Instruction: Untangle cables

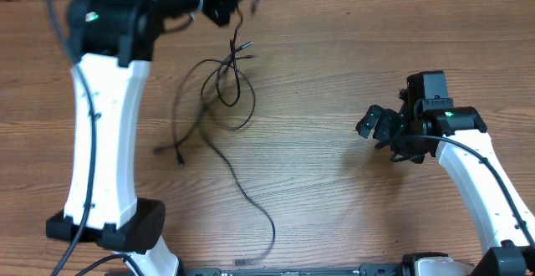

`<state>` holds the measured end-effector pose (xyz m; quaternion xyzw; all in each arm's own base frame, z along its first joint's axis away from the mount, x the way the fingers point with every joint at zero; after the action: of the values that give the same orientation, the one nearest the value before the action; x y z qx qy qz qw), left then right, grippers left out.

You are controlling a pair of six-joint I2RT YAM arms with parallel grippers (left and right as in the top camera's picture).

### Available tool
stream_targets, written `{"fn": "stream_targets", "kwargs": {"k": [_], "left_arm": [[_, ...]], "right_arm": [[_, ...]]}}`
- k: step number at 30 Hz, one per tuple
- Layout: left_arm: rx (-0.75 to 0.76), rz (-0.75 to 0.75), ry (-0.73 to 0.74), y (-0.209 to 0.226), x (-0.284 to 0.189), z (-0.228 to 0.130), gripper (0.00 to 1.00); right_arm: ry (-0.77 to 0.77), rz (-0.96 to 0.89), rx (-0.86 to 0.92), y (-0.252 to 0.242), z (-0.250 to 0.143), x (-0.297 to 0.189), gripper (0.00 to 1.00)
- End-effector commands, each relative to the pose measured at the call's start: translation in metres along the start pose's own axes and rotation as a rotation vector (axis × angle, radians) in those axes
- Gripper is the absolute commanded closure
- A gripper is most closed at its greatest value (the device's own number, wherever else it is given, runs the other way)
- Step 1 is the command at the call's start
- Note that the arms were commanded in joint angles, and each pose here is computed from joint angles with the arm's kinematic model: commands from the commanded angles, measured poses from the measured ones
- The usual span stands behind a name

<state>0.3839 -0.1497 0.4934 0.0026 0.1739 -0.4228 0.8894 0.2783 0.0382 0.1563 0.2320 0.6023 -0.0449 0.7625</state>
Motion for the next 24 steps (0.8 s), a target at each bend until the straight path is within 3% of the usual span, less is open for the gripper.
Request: {"fn": "stream_targets", "kwargs": {"k": [1, 8, 24], "left_arm": [[0.11, -0.025, -0.182, -0.034, -0.043, 0.049, 0.96], [0.154, -0.029, -0.374, -0.05, -0.069, 0.09, 0.96], [0.147, -0.06, -0.577, -0.057, -0.091, 0.127, 0.96]], "right_arm": [[-0.017, 0.009, -0.004, 0.001, 0.002, -0.003, 0.0], [-0.019, 0.01, -0.005, 0.001, 0.002, -0.004, 0.0], [-0.02, 0.01, -0.009, 0.001, 0.002, -0.004, 0.0]]}}
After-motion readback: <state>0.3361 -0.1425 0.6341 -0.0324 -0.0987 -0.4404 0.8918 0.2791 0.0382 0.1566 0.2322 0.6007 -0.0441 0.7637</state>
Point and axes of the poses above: each gripper's point midway between its finger pads, its own x axis out along the fingers, its own y axis along the line the jaws close on, z = x × y, the point moved 6 cm from there along -x, back along the fingers
